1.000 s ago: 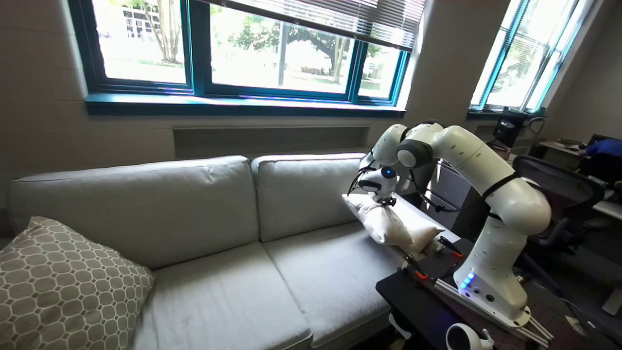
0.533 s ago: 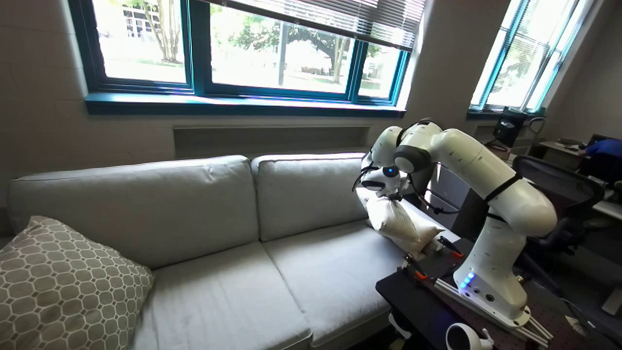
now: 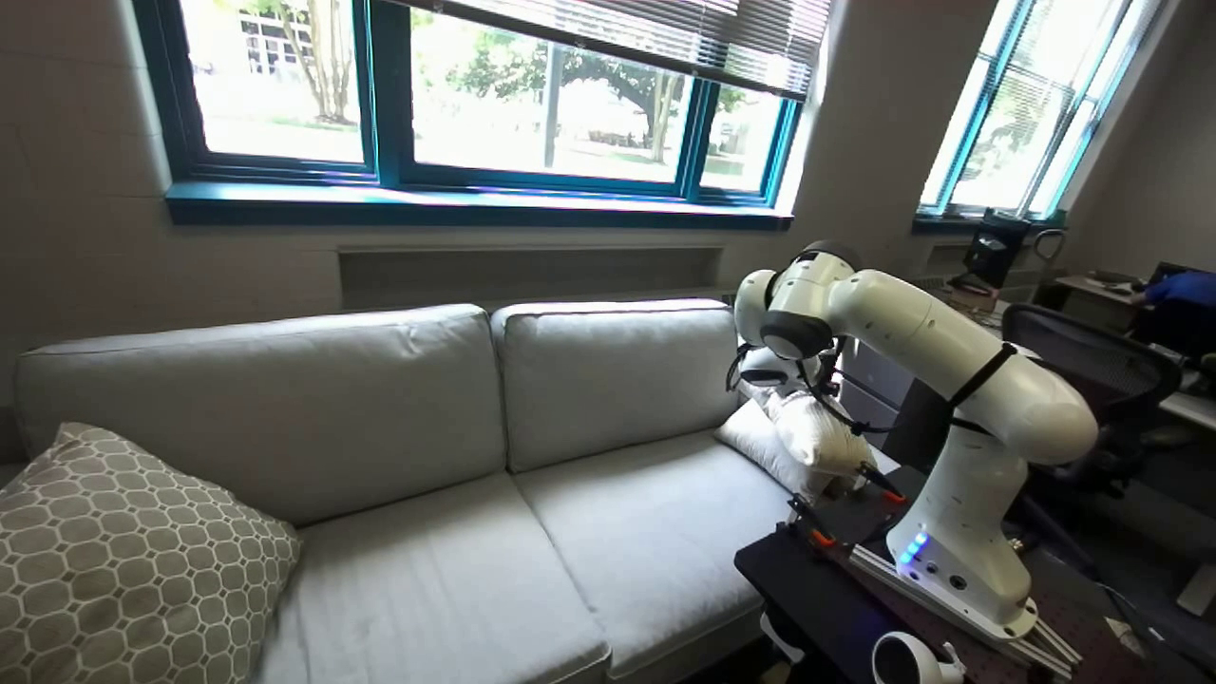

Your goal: Place the striped pillows against the right armrest

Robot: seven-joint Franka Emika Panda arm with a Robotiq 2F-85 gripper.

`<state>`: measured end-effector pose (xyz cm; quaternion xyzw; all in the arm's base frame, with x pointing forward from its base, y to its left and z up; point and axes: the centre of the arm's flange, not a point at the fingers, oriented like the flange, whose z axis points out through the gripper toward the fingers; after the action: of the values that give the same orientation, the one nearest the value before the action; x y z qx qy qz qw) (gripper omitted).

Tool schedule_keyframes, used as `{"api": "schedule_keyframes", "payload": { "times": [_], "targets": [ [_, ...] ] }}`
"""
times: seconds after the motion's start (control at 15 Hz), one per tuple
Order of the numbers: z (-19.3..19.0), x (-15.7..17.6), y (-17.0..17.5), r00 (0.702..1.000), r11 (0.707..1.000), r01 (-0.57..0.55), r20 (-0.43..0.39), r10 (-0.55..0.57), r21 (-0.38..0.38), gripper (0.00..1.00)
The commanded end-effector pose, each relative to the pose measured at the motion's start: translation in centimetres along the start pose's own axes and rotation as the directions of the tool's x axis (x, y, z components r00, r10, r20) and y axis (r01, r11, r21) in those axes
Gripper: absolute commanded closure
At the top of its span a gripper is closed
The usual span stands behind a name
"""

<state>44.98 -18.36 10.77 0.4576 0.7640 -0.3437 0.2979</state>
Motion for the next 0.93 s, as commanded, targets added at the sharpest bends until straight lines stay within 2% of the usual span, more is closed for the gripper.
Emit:
{"api": "schedule_keyframes", "payload": {
  "times": [0.0, 0.33, 0.53, 0.87],
  "targets": [
    [-2.6, -3.0, 5.0, 0.997, 0.985, 0.057, 0.047, -0.065, 0.165, 0.98],
    [0.1, -2.6, -0.2, 0.986, 0.950, 0.139, 0.048, -0.158, 0.279, 0.98],
    [1.0, -2.3, -2.1, 0.976, 0.932, 0.193, 0.037, -0.214, 0.308, 0.98],
    [1.0, -2.3, -3.3, 0.964, 0.916, 0.232, 0.047, -0.262, 0.327, 0.98]
  ]
}}
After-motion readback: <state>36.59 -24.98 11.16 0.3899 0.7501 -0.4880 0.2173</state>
